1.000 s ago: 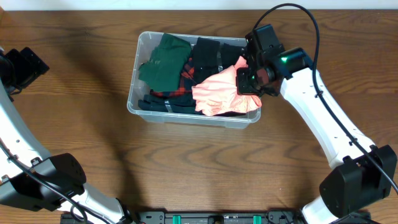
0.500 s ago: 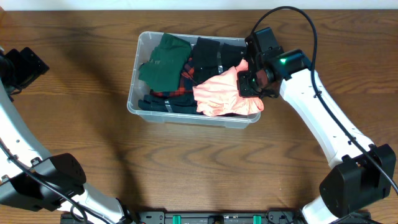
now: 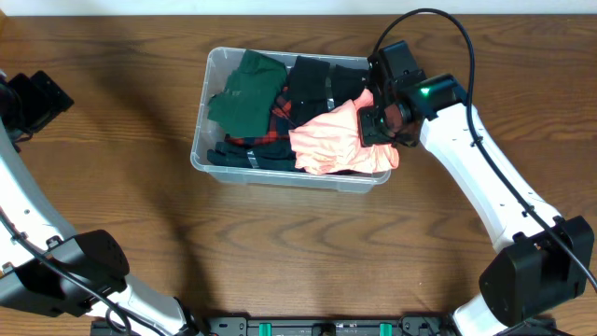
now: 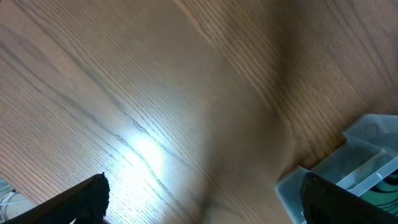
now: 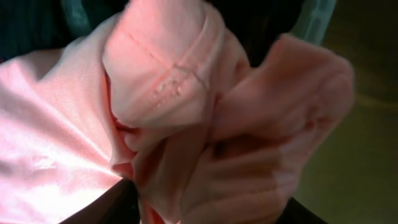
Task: Pack container
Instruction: 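Lower the pink shirt into the bin's right side and press it down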
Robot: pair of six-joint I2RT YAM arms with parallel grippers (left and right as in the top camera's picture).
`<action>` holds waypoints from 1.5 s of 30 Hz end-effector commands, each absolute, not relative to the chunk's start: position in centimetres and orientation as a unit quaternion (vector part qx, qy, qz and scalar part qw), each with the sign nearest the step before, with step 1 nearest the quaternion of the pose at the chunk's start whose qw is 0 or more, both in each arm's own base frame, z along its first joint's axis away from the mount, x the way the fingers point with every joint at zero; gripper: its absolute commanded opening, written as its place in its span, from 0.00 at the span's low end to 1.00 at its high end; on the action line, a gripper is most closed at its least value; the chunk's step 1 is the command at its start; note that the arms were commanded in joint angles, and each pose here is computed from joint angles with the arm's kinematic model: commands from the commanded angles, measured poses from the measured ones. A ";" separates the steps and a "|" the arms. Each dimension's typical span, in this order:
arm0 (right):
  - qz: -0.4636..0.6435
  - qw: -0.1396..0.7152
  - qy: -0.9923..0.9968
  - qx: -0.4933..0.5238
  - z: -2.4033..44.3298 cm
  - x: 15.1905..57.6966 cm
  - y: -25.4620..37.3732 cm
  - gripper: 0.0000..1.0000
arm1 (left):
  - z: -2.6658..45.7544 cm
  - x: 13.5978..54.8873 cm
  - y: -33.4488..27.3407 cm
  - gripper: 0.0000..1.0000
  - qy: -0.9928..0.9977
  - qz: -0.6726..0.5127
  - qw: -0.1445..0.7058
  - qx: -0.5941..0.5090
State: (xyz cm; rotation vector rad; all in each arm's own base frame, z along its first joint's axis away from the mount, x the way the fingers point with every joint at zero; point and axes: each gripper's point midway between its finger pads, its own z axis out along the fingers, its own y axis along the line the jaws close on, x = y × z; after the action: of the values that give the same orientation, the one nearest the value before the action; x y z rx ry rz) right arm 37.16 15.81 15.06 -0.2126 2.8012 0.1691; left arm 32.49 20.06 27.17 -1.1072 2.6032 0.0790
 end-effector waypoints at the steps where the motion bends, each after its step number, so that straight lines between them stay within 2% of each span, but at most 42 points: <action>1: 0.040 0.176 0.978 -0.107 14.9 37.6 15.7 0.53 | 26.9 32.4 20.1 0.98 0.907 0.027 0.151 -0.392; 7: 0.020 0.201 0.971 -0.126 15.4 38.7 15.4 0.54 | 26.9 32.4 20.1 0.98 0.907 0.027 0.151 -0.392; 18: -0.052 0.232 0.959 -0.152 16.6 40.2 13.4 0.68 | 26.9 32.4 20.1 0.98 0.907 0.027 0.151 -0.392; 24: -0.041 0.259 0.953 -0.151 18.8 41.2 14.1 0.67 | 26.9 32.4 20.1 0.98 0.907 0.027 0.151 -0.392; 28: -0.018 0.255 0.952 -0.165 19.0 40.5 15.7 0.56 | 26.9 32.4 20.1 0.98 0.907 0.027 0.151 -0.392; 30: -0.005 0.246 0.954 -0.169 18.8 39.8 16.7 0.44 | 26.9 32.4 20.1 0.98 0.907 0.027 0.151 -0.392; 31: -0.003 0.242 0.956 -0.167 18.6 39.4 17.1 0.34 | 26.9 32.4 20.1 0.98 0.907 0.027 0.151 -0.392; 32: -0.002 0.241 0.956 -0.167 18.5 39.2 17.4 0.31 | 26.9 32.4 20.1 0.98 0.907 0.027 0.151 -0.392; 34: 0.002 0.236 0.958 -0.164 18.1 38.8 18.1 0.17 | 26.9 32.4 20.1 0.98 0.907 0.027 0.151 -0.392; 37: 0.002 0.224 0.962 -0.158 17.1 38.4 18.4 0.06 | 26.9 32.4 20.1 0.98 0.907 0.027 0.151 -0.392; 41: -0.006 0.193 0.970 -0.150 14.7 38.0 18.2 0.01 | 26.9 32.4 20.1 0.98 0.907 0.027 0.151 -0.392; 45: -0.016 0.165 0.974 -0.153 12.3 37.8 18.1 0.01 | 26.9 32.4 20.1 0.98 0.907 0.027 0.151 -0.392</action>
State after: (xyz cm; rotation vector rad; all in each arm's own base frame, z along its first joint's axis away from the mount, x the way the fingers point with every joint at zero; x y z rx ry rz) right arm 38.26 18.31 14.88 -0.4508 2.7081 -0.0178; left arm 32.48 20.06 27.19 -1.1071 2.6029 0.0791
